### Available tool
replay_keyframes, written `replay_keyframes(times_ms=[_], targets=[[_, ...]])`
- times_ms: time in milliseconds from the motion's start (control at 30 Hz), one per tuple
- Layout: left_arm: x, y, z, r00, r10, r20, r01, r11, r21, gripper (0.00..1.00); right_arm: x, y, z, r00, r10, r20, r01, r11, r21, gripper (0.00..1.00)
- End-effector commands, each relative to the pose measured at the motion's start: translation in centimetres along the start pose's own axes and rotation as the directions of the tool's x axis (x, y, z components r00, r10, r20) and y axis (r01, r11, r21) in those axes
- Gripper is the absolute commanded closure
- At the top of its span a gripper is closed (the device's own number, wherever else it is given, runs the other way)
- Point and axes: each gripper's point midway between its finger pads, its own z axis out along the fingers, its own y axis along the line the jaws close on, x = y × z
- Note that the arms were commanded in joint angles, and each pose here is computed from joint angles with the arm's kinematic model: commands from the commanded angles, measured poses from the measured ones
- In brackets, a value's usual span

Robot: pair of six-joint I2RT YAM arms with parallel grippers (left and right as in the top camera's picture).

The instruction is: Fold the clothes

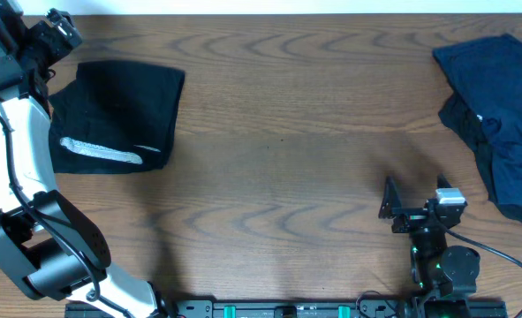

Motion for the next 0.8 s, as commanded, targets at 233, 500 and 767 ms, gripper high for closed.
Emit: replay_keyframes(times_ms=[233,500,767], targets=[[0.35,0.11,0.26,1.0,-0.012,-0.01,0.012,1.0,0.001,0.02,-0.01,-0.99,-0.05,1.0,-0.025,0.003,0.025,0.999,0.041,0.01],[0.35,0.11,0.26,1.0,-0.012,-0.01,0.012,1.0,0.001,0.02,-0.03,-1.29,-0.07,0.999,-0.032,0.003,0.032,0.998,0.054,0.01],[0.35,0.11,0.26,1.0,-0.012,-0.01,0.012,1.0,0.001,0.02,-0.02,-1.12,-0.06,0.996,-0.091,-0.001,0.091,0.995,0.045,0.01]])
